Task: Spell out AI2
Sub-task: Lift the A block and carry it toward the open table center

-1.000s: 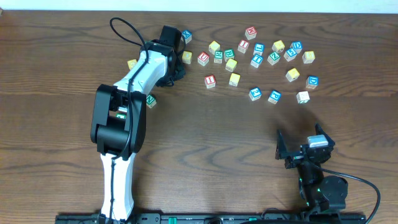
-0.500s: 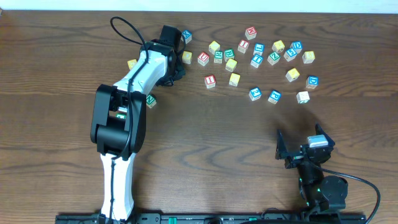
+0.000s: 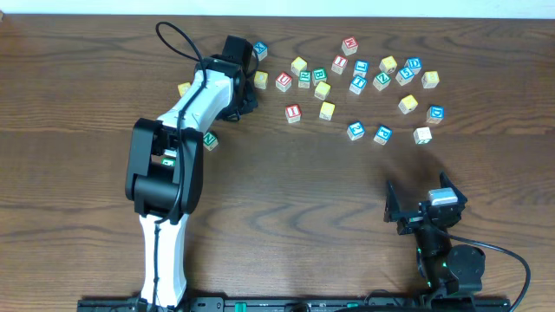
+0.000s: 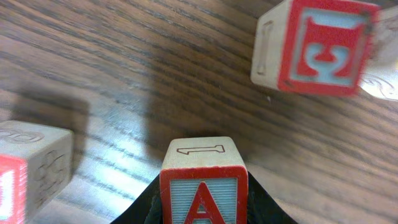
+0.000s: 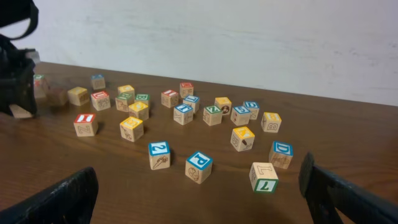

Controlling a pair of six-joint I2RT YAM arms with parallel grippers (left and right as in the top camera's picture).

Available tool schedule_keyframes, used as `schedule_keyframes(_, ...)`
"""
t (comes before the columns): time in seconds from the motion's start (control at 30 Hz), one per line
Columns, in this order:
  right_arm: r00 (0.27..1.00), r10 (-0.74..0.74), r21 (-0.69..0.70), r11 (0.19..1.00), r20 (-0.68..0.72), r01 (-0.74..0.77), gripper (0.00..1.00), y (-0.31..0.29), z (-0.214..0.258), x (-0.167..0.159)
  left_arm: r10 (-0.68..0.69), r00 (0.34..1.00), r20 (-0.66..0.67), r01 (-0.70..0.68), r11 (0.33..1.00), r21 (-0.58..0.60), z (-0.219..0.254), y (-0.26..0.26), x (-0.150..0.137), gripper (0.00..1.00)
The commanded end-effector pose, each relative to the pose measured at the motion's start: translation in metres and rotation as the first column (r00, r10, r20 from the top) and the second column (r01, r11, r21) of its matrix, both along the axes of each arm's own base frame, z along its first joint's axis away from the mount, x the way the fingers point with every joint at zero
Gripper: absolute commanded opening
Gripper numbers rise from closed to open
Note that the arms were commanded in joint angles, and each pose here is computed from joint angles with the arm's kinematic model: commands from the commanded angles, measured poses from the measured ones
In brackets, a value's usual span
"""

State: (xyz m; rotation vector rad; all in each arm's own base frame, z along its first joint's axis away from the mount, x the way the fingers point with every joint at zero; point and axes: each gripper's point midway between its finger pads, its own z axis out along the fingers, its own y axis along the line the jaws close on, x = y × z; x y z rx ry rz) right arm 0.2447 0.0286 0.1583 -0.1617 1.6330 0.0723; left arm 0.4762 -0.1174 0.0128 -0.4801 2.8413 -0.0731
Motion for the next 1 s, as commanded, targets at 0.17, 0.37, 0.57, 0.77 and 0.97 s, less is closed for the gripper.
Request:
schedule_keyframes(0.17, 1.000, -0.012, 0.012, 1.000, -0.004, 0.012, 0.99, -0.002, -0.001, 0.000, -0.063, 0.987, 0.145, 0.057, 0.997, 0.043, 0.102, 0.012, -0.004, 0.25)
schedule_keyframes(0.37, 1.000, -0.012, 0.012, 1.000, -0.004, 0.012, 0.99, -0.002, -0.001, 0.000, -0.072, 0.984, 0.163, 0.066, 0.997, 0.040, 0.161, 0.018, -0.041, 0.25)
schedule_keyframes(0.57, 1.000, -0.012, 0.012, 1.000, -0.004, 0.012, 0.99, -0.002, -0.001, 0.000, -0.146, 0.979, 0.141, 0.135, 0.987, 0.084, 0.193, 0.009, -0.083, 0.19)
schedule_keyframes(0.77, 1.000, -0.012, 0.012, 1.000, -0.004, 0.012, 0.99, -0.002, -0.001, 0.000, -0.265, 0.953, 0.146, 0.244, 0.959, 0.144, 0.209, -0.020, -0.125, 0.19)
schedule_keyframes(0.97, 1.000, -0.012, 0.012, 1.000, -0.004, 0.012, 0.99, -0.002, -0.001, 0.000, -0.312, 0.926, 0.213, 0.271, 0.942, 0.200, 0.210, -0.039, -0.165, 0.19)
